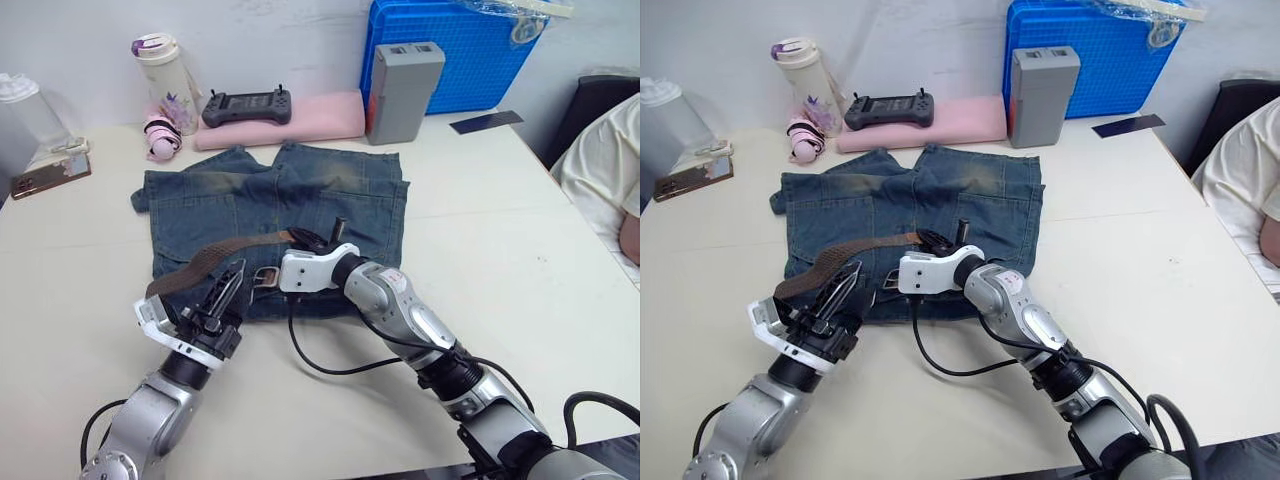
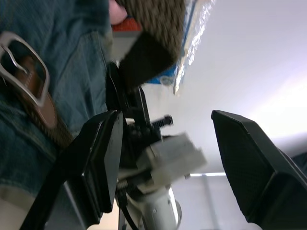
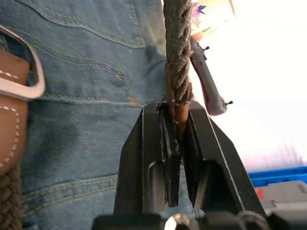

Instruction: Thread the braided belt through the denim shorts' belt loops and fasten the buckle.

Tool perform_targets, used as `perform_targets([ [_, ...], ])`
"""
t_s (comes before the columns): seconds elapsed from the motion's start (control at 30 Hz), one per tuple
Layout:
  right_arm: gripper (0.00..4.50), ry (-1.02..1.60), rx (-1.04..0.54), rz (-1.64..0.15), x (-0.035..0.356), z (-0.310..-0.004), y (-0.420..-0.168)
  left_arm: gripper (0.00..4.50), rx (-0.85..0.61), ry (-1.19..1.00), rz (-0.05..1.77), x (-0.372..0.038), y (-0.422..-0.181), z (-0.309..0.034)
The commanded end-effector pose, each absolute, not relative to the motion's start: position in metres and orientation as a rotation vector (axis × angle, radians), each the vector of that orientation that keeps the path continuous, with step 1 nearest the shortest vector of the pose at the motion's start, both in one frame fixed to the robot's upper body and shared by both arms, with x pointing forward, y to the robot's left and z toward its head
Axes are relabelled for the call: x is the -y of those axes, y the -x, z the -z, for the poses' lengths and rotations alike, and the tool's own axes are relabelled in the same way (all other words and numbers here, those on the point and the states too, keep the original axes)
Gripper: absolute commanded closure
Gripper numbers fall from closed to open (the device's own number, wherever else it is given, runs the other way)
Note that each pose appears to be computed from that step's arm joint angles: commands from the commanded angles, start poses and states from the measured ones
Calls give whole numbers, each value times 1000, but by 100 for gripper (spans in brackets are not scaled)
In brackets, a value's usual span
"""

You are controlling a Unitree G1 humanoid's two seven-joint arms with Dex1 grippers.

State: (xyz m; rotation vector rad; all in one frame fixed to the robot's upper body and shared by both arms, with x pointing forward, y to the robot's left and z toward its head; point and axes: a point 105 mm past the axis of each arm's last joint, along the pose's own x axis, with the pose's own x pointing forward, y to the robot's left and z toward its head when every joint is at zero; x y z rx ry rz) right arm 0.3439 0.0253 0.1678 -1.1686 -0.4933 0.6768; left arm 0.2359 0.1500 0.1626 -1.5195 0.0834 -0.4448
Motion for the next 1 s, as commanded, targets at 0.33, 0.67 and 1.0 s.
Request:
perform_targets([
  [0.33,450,1152,586,-667,-36,-183,-333,125,11,1621,349,-170,-248,-164],
  [0.67,450,1156,586,-676,-36,-183,-333,125,11,1660,405,-165,-260,-161],
  [1.0,450,1150,582,-684,-36,-182,-332,442,35,1666,433,-165,-263,-166],
])
